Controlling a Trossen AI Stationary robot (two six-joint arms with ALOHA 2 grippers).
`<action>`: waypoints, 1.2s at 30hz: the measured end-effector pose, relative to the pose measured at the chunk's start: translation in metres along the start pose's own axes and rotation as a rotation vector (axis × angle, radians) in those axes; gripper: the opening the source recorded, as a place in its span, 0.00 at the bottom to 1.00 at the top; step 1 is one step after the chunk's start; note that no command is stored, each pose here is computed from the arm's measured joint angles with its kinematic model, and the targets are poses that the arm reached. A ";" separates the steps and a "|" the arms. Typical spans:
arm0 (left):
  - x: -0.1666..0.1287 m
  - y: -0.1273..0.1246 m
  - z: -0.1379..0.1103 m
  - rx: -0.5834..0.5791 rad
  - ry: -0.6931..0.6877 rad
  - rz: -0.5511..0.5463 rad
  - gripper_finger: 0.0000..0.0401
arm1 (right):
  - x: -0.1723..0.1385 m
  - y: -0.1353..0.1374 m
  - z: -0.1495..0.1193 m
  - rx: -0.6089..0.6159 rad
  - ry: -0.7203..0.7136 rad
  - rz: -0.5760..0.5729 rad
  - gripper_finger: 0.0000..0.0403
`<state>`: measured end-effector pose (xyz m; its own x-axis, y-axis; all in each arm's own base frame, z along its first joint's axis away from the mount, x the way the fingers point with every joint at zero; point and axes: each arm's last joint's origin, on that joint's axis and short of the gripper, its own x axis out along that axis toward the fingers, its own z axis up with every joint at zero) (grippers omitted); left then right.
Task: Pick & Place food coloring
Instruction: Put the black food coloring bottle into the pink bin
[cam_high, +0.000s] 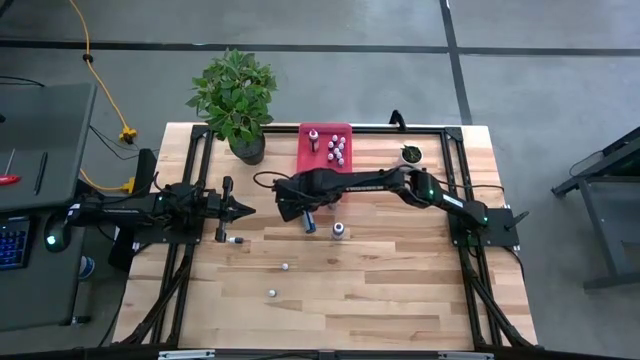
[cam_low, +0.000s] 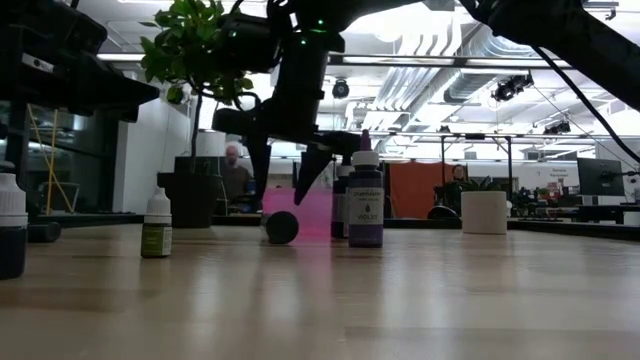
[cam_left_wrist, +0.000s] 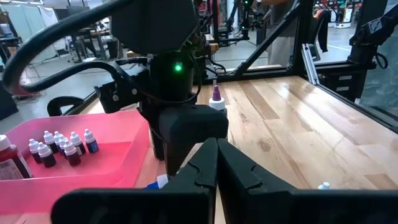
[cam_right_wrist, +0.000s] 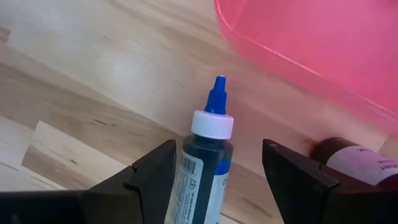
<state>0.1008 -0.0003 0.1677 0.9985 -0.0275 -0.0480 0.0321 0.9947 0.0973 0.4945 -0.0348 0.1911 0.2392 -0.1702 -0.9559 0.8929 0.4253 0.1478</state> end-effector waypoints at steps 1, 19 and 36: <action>0.000 0.000 0.000 0.000 0.000 0.000 0.00 | 0.000 -0.001 0.000 -0.007 0.003 -0.005 0.56; 0.000 0.000 0.000 0.000 0.000 0.000 0.00 | -0.013 0.004 0.006 -0.023 -0.039 0.061 0.56; 0.000 0.000 0.000 0.000 0.000 0.000 0.00 | -0.100 -0.035 0.010 -0.027 -0.081 -0.179 0.56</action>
<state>0.1008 -0.0004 0.1677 0.9985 -0.0280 -0.0477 0.0326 0.9947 0.0973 0.4436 -0.0413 0.2842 0.1082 -0.3155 -0.9427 0.9137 0.4052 -0.0308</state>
